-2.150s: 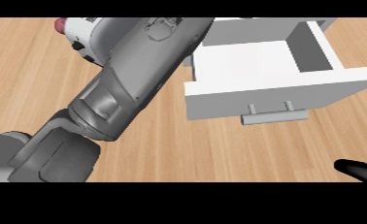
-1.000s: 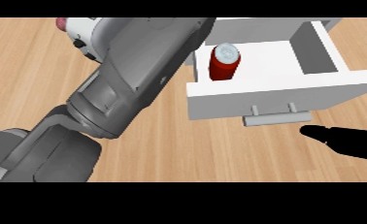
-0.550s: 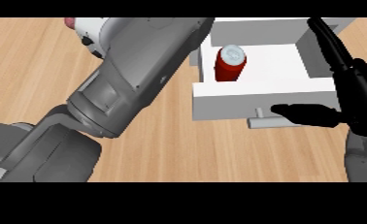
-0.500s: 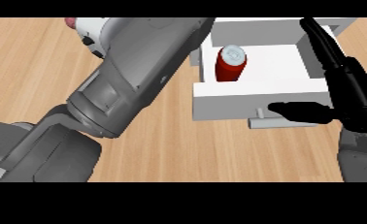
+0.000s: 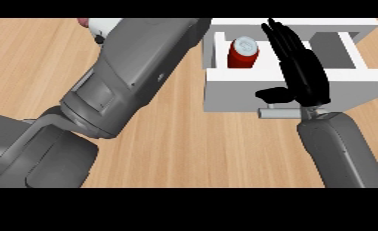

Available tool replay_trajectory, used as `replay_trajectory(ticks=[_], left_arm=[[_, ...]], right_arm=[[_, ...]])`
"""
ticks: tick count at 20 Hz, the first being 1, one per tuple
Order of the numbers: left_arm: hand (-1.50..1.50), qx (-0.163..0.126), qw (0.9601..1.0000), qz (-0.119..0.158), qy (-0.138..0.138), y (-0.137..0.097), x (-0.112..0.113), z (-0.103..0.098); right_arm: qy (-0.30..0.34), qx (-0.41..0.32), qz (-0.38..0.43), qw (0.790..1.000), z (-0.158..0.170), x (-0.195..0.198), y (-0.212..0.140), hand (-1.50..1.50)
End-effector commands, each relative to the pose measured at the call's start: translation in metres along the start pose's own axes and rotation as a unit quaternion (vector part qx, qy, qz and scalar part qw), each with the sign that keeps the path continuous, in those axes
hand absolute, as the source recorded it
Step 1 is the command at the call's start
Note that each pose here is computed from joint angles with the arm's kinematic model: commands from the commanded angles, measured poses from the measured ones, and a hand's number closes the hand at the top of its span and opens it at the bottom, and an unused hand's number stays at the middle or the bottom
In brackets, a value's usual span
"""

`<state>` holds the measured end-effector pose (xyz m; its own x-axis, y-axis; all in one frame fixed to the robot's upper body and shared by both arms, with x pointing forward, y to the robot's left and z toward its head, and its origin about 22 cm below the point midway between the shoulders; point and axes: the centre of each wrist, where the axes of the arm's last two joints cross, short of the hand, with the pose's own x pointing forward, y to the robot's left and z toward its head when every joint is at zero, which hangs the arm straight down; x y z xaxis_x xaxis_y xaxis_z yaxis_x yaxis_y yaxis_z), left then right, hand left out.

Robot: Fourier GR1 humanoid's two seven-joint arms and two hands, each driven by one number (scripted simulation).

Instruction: Pick up the can, place it into the drawer and close the drawer

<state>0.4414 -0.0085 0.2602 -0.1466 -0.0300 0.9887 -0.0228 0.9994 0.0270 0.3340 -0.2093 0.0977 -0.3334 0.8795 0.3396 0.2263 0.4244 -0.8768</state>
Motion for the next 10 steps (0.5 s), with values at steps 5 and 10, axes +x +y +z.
replay_trajectory(ticks=[5, 10], left_arm=[[-1.50, 0.010, 0.9999, -0.004, -0.010, 0.018, 0.019, -0.007], [-1.50, 0.022, 0.9997, -0.004, -0.004, 0.042, 0.009, -0.014]], right_arm=[[0.017, -0.002, 0.046, 0.999, -0.033, -0.014, 0.054, -1.50], [0.023, -0.043, 0.078, 0.996, -0.056, -0.012, 0.068, -1.50]])
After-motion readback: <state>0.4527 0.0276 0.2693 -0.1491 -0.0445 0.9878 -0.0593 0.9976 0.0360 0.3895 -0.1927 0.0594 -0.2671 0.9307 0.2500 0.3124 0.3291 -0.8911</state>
